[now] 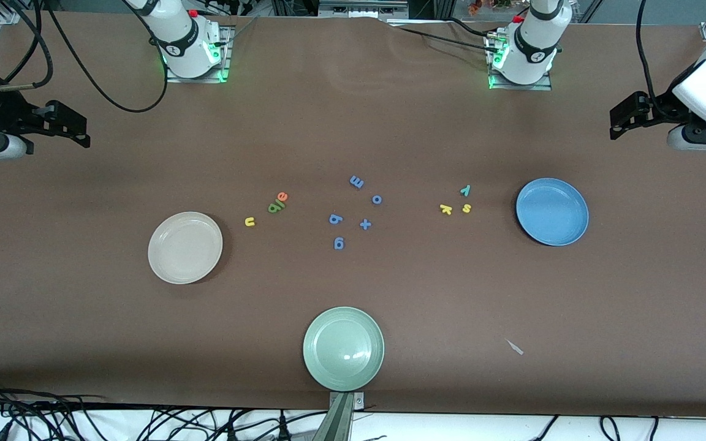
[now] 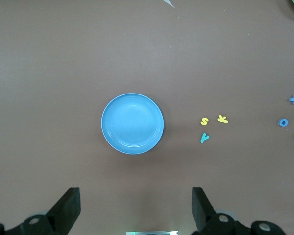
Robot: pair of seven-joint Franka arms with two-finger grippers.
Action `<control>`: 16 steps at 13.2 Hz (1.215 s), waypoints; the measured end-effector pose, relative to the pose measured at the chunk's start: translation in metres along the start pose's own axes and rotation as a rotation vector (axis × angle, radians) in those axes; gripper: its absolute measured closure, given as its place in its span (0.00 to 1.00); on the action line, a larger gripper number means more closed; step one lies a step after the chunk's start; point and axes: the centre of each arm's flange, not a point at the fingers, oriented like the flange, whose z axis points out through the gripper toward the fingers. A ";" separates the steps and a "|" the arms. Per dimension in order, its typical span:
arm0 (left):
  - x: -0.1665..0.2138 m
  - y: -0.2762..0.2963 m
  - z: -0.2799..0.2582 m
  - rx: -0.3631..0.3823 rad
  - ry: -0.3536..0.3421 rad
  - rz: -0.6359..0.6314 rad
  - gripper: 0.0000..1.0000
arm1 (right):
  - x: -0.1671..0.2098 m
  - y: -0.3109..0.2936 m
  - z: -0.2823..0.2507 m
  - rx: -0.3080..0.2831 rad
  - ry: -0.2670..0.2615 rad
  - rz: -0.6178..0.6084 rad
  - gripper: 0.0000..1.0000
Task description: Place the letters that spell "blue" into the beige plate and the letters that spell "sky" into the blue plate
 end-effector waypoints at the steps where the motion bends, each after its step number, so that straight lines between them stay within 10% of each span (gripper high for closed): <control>1: 0.000 0.000 0.000 0.000 0.000 0.000 0.00 | 0.000 0.002 0.000 0.000 0.000 0.003 0.00; 16: 0.006 -0.009 0.009 -0.026 -0.018 -0.026 0.00 | -0.002 0.008 -0.002 0.001 0.003 0.015 0.00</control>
